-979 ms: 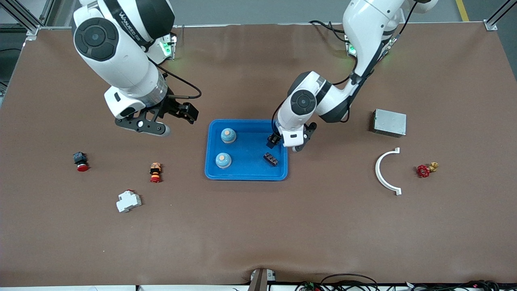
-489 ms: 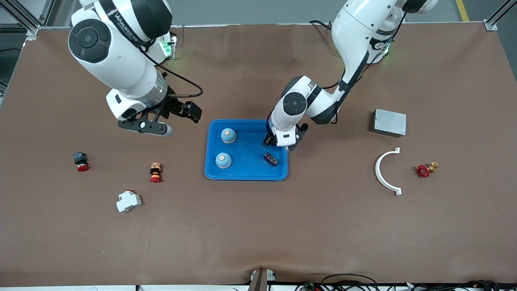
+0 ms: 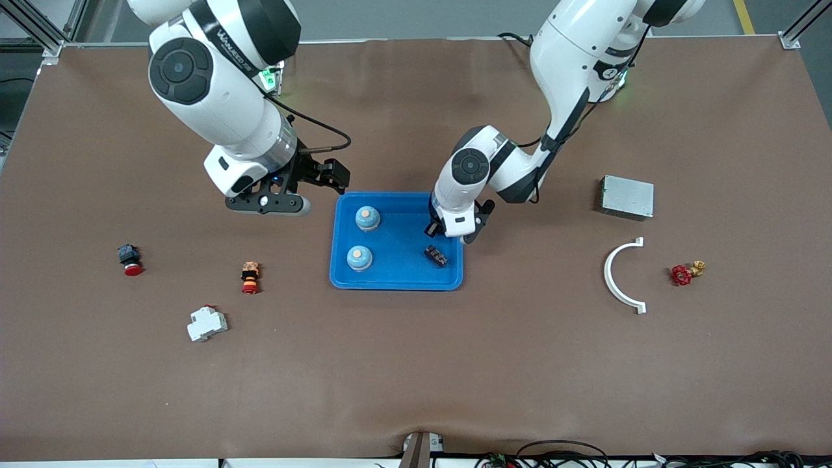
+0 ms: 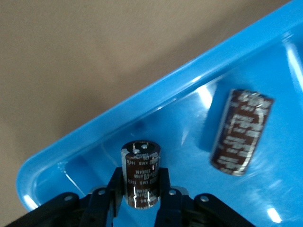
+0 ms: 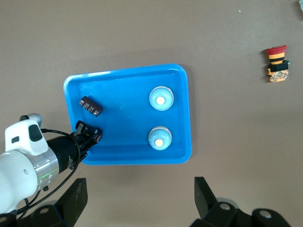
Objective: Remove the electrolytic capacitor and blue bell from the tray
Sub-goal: 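Grasp a black capacitor with the left gripper while the right gripper nears a bell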
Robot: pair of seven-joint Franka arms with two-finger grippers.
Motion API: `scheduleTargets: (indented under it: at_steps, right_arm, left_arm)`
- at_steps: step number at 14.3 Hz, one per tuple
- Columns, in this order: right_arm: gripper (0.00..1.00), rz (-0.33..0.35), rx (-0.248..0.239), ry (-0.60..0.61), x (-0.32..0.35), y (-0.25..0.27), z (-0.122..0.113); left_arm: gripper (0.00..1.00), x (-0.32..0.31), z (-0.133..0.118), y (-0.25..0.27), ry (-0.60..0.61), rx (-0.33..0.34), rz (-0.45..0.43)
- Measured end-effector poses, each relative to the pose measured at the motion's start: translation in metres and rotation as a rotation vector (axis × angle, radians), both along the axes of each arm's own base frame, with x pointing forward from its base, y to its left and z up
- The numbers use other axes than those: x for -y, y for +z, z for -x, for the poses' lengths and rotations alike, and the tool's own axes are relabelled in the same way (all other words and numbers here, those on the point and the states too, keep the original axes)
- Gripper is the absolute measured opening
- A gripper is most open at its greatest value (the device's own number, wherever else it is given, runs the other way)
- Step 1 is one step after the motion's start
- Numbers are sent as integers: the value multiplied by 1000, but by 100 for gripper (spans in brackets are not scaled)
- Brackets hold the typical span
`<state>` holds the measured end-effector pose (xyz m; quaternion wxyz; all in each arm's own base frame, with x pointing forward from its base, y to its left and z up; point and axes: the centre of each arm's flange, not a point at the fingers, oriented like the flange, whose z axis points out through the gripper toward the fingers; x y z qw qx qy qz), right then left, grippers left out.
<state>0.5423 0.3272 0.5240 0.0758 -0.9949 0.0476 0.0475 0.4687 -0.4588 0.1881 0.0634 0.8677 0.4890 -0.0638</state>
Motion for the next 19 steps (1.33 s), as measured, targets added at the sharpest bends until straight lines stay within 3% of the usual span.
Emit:
scheduleTargets:
  at_steps: [4,10,14,19]
  right_arm:
    - [100,113,44,125,-51,-69,27]
    - [100,95,38,83,-41,-145,32]
    - [100,74,67,66,-30,-201,50]
    - [100,99,27,72,-26,-241,63]
  left_arm:
    - [34,-12,-21,40,32,15,-22]
    - [34,-99,-69,149,14,9,-107]
    - [34,-190,-98,148,-78,-42,-139]
    - [34,-283,-100,122,-152,-91,-141]
